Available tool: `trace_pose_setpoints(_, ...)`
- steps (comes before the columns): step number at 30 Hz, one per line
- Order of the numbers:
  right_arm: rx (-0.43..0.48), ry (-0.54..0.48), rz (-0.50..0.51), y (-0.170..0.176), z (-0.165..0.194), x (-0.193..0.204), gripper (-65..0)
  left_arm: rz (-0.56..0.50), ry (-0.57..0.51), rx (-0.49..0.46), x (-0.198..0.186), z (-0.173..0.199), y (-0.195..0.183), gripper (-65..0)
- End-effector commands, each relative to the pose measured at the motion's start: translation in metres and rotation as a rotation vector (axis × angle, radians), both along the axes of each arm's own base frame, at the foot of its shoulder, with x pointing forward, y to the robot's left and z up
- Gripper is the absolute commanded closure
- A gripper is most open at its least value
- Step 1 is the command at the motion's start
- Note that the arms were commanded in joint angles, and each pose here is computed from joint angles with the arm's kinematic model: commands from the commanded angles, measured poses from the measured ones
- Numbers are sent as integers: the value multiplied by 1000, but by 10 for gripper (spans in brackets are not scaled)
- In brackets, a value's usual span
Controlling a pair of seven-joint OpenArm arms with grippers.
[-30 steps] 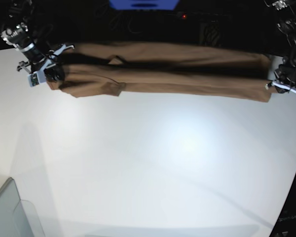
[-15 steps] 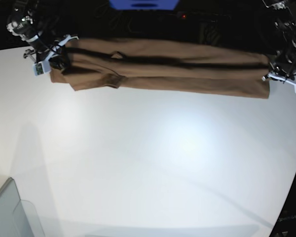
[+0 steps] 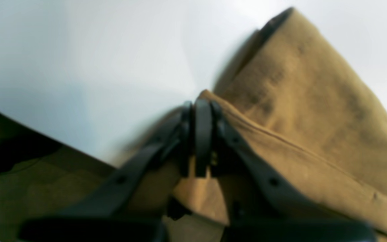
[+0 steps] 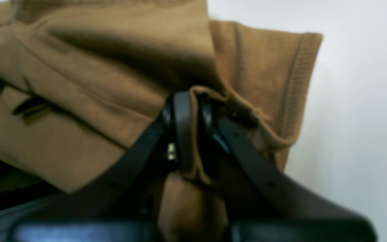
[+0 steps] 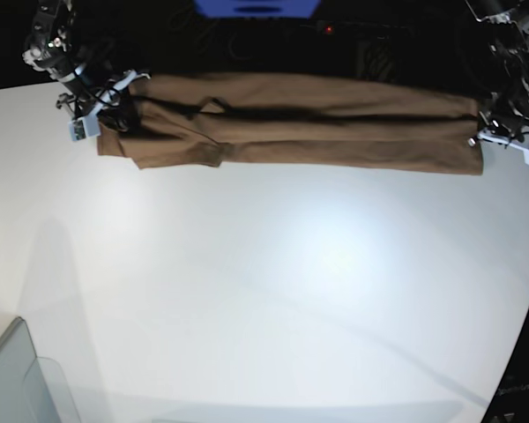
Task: Layout the t-shirt on the table in an organized manner, then fold the t-shirt properly
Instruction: 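Lift the hem with both grippers and fold it over toward the collar, then lower the folded hem onto the shirt with both grippers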
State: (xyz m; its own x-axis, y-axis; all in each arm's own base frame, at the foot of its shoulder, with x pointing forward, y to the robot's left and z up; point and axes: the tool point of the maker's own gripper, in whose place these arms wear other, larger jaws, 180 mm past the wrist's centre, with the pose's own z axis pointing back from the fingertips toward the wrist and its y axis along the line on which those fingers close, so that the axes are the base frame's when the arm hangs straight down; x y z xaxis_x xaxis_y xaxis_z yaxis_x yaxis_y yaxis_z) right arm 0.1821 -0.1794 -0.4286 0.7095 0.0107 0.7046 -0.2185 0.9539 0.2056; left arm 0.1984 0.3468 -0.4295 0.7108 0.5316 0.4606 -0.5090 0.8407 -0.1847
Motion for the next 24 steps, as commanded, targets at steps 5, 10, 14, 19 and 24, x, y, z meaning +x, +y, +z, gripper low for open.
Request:
trace_pose_setpoints(5, -26, -23, 23, -4, 7, 11, 0, 1, 30, 9, -7, 0, 5, -284)
trace_pose_setpoints(10, -48, -16, 69, 4, 2, 18, 0, -5, 27, 6, -9, 0, 2, -420)
trace_pose_setpoints(14, -118, 5, 116, 17, -7, 22, 0, -5, 26, 5, -8, 1, 2, -421)
trace_pose_setpoints(19, -151, -4, 126, 22, -6, 33, 0, -108, 6, -4, -4, -1, -12, -421)
trace_pose_setpoints(24, -146, -25, 123, 24, -2, 42, 0, -265, -19, 14, -4, 5, -25, -421)
